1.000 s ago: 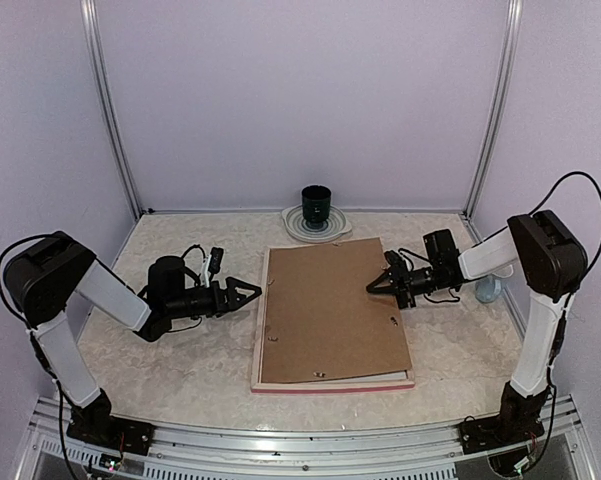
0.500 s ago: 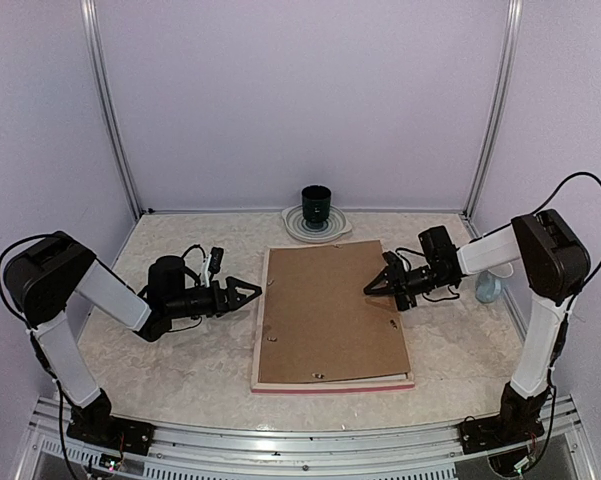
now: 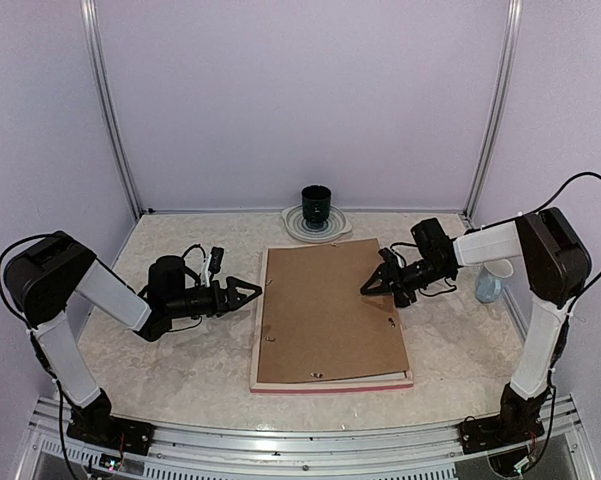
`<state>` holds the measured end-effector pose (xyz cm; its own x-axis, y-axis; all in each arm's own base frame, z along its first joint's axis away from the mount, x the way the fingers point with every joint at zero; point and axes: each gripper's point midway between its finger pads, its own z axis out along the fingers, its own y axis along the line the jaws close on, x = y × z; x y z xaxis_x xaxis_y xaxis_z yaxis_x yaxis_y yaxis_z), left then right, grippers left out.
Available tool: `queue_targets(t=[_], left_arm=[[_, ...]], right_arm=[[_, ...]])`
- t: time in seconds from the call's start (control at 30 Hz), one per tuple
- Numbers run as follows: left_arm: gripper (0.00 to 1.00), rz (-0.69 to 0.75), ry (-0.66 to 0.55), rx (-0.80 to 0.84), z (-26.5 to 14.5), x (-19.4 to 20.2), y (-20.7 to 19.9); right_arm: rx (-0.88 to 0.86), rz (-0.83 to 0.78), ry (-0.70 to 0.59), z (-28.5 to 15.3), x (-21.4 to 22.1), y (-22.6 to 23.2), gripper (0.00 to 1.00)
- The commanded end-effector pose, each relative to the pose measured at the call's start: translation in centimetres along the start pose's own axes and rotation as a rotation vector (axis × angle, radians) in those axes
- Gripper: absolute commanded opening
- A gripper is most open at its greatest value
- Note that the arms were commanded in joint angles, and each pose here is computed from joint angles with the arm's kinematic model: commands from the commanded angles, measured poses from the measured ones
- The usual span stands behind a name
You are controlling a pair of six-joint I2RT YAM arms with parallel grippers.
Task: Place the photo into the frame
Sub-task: Place the backboard on the frame body.
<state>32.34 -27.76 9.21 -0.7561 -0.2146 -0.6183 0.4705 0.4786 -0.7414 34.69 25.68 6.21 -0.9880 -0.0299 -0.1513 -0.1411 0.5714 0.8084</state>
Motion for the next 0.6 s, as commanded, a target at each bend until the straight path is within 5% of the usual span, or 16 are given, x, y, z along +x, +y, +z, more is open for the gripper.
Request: queue_targets(t=[0.0, 0.57], left_arm=[[0.99, 0.018, -0.007, 0.03, 0.4, -0.5, -0.6], [0.99, 0.019, -0.008, 0.03, 0.4, -0.5, -0.6]], right_arm=[[0.065, -0.074, -0.028, -1.1, -0.6, 1.5, 0.64], [0.191, -0.105, -0.036, -2.3, -0.2, 1.0, 0.66]])
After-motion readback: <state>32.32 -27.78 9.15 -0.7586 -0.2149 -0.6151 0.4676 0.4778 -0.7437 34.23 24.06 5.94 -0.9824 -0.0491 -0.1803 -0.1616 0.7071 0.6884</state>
